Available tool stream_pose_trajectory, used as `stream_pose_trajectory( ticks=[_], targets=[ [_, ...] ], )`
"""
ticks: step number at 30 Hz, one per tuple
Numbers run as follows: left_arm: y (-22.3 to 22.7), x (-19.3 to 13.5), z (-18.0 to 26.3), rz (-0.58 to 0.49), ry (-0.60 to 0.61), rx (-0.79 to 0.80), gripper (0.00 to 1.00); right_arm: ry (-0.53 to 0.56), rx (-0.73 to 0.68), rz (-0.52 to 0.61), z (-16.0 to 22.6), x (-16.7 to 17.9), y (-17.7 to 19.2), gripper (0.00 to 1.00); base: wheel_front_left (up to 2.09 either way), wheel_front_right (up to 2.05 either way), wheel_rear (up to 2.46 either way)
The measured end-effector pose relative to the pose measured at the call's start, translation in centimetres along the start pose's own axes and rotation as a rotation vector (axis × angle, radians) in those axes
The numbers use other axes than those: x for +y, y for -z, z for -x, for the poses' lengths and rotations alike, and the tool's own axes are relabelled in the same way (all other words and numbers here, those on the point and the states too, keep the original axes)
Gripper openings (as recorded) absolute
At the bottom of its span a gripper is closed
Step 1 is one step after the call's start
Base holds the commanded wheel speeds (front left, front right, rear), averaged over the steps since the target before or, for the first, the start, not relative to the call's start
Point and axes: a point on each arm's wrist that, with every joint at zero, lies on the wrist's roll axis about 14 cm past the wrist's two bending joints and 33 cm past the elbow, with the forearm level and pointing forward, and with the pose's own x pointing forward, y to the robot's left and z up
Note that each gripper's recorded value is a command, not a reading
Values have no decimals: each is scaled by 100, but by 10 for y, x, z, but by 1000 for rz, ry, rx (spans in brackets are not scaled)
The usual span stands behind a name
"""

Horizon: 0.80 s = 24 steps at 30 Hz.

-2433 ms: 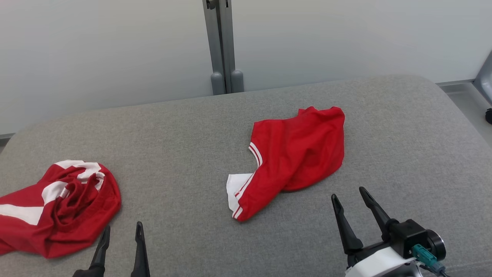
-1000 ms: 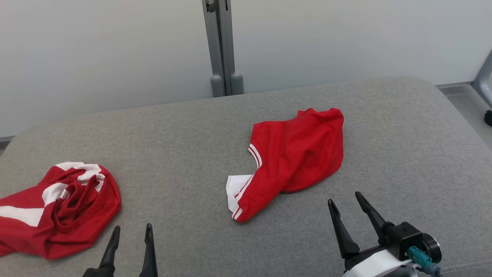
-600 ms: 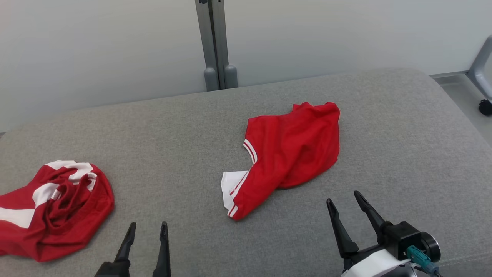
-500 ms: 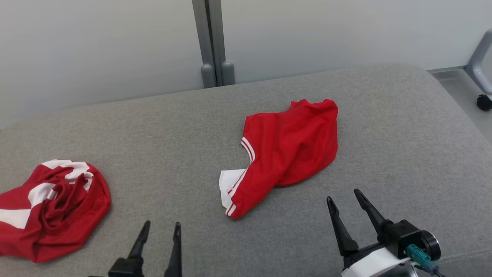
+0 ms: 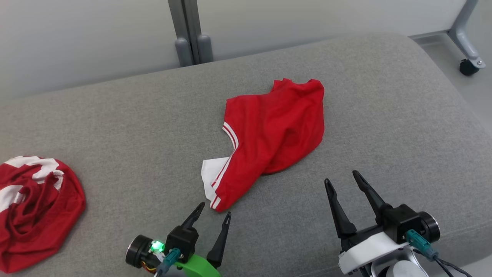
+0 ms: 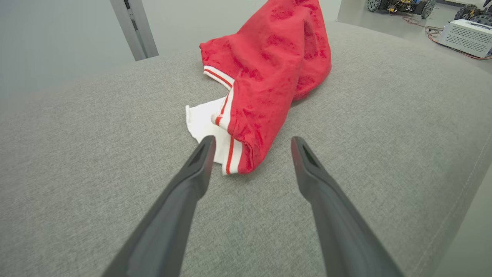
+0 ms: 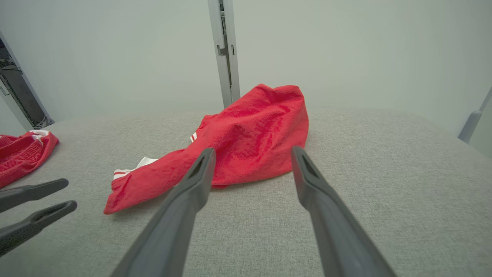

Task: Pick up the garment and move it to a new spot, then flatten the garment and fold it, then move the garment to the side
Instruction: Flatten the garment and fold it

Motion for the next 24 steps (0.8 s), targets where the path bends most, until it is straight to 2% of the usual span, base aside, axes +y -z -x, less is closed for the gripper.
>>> stream_pose_trajectory(
  ticks=[11,12,13,14,19,24],
  targets=[
    [36,10,-42,-12,57,126,100,77,36,1,-15,-29,12,100,0,0,0],
    [38,10,-45,-12,63,132,56,83,41,0,-16,-31,13,100,0,0,0],
    [41,10,-48,-12,71,141,4,90,45,2,-17,-34,15,100,0,0,0],
    [44,9,-50,-12,80,148,0,97,50,2,-17,-37,17,100,0,0,0],
    [37,-9,-62,28,145,123,0,122,70,-2,-13,-44,22,100,0,0,0],
    [-3,-57,-69,164,291,22,0,127,53,-17,-9,-43,16,100,0,0,0]
  ],
)
